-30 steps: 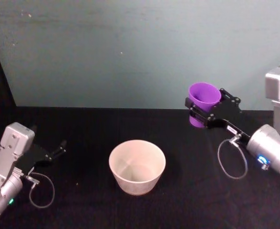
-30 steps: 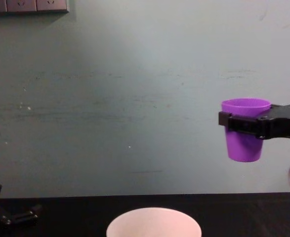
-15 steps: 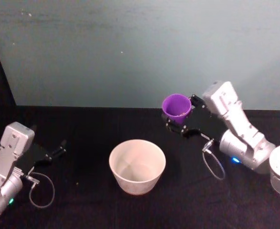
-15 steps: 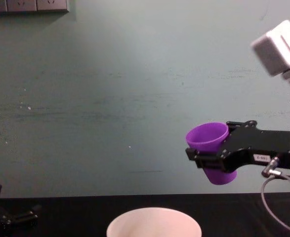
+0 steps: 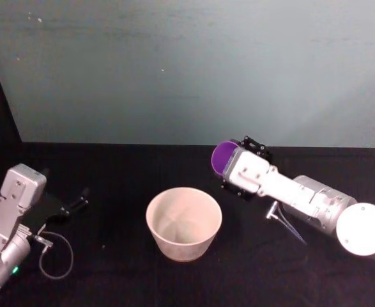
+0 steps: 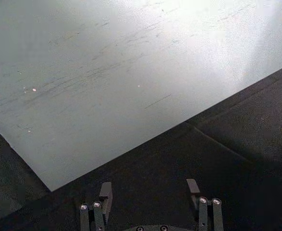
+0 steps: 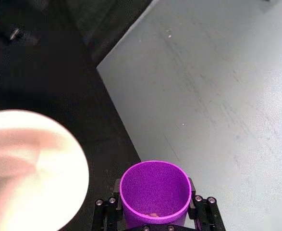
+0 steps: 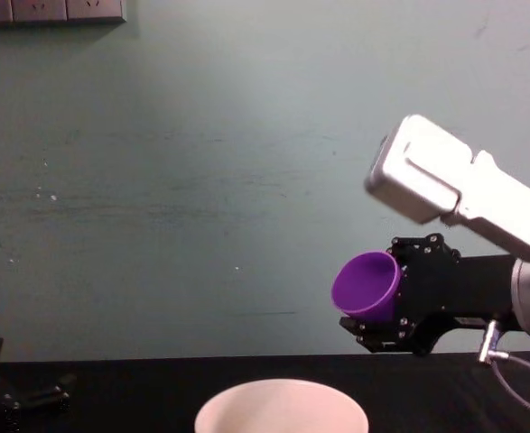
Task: Pick up the cup and pour the mung beans from the cup into the bowl.
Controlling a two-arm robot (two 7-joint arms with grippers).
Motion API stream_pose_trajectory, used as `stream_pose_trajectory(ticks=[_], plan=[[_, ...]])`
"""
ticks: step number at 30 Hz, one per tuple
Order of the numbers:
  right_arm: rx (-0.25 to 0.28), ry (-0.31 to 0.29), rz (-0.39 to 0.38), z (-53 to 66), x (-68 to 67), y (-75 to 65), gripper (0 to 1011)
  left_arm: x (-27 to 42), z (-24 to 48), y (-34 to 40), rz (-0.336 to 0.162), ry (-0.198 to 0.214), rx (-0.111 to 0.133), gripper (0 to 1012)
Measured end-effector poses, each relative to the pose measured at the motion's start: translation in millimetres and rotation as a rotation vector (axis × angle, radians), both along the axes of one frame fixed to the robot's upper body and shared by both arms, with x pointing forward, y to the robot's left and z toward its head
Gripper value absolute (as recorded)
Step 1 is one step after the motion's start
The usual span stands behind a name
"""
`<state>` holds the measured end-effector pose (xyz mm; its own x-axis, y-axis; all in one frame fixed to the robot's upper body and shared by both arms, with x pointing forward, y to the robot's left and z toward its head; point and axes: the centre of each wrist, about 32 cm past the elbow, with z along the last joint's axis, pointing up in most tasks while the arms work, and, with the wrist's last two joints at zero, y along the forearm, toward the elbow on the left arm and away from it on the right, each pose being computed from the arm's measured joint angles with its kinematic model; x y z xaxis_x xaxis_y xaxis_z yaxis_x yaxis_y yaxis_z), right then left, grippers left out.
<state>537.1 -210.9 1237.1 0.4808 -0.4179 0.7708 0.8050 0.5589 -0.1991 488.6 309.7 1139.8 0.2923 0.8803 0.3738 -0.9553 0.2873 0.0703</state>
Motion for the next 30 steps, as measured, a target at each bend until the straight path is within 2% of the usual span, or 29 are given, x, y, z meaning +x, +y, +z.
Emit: stream_pose_trajectory(ticks=[1, 4, 7, 17, 24, 30], plan=[[-0.033, -0.013, 0.004, 0.3, -1.2, 1.2, 736, 0.0, 0.0, 0.0, 0.0, 0.0, 0.0, 1000], [-0.077, -0.031, 0.008, 0.8, -2.5, 2.6, 736, 0.0, 0.0, -0.1, 0.0, 0.0, 0.0, 1000], [-0.164, -0.068, 0.007, 1.9, -5.9, 6.2, 737, 0.0, 0.0, 0.0, 0.0, 0.0, 0.0, 1000], [-0.351, -0.15, 0.0, 1.3, -12.3, 17.9, 736, 0.0, 0.0, 0.0, 0.0, 0.0, 0.0, 1000], [-0.422, -0.179, 0.009, -0.9, -14.7, 25.0, 736, 0.0, 0.0, 0.0, 0.0, 0.0, 0.0, 1000], [-0.451, -0.192, 0.02, -1.8, -14.7, 28.6, 736, 0.0, 0.0, 0.0, 0.0, 0.0, 0.0, 1000]])
